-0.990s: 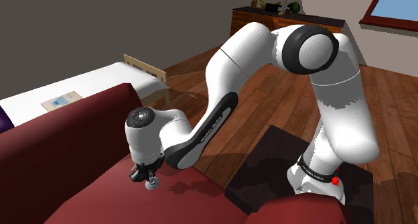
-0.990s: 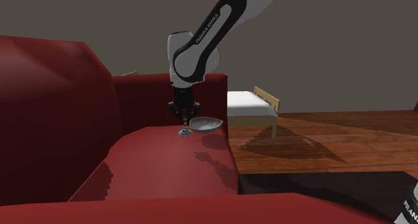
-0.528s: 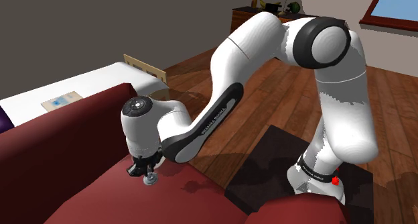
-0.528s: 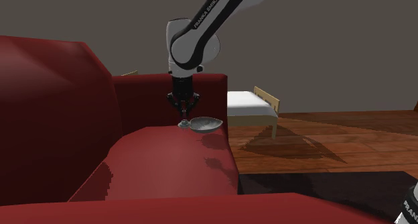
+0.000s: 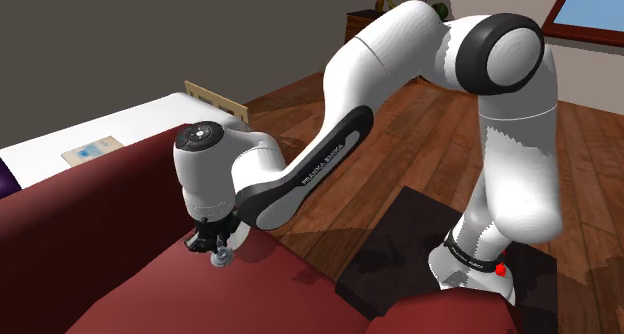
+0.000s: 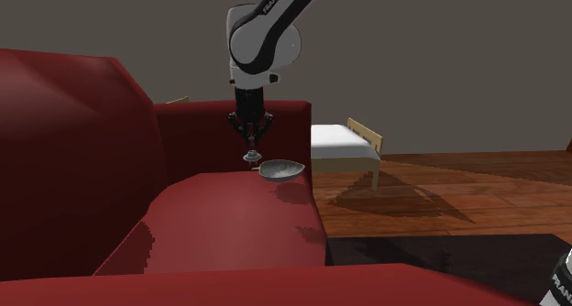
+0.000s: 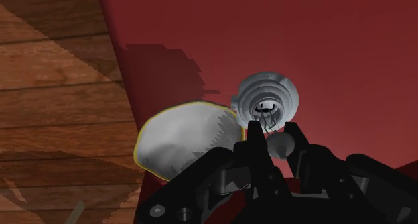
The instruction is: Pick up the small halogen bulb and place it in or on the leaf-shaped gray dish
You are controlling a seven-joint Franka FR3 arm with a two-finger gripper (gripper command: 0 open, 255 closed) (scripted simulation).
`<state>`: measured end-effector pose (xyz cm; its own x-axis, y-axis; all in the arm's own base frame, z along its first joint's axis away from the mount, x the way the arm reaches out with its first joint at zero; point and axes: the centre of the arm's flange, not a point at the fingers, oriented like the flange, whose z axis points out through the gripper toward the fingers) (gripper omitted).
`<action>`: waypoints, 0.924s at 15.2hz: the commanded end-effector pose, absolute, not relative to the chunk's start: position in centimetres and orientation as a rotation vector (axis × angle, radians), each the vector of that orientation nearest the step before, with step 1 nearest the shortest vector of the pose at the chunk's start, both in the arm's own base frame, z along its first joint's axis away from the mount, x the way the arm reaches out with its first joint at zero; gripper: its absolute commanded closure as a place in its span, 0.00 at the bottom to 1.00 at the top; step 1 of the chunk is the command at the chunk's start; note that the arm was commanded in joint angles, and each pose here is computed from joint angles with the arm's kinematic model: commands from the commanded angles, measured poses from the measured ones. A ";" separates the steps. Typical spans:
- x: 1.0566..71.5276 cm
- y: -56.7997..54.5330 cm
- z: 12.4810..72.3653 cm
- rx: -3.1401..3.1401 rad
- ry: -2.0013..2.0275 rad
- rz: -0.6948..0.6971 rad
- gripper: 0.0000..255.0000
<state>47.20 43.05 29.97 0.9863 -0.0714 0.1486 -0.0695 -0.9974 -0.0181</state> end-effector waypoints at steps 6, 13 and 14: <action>53.9 39.1 31.8 -3.118 0.110 -0.234 1.00; 60.2 35.3 32.6 -3.118 0.110 -0.234 1.00; 60.2 35.3 32.0 -3.118 0.110 -0.234 1.00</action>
<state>60.03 35.47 32.29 0.9863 -0.0722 0.1485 -0.0703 -0.9974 -0.0179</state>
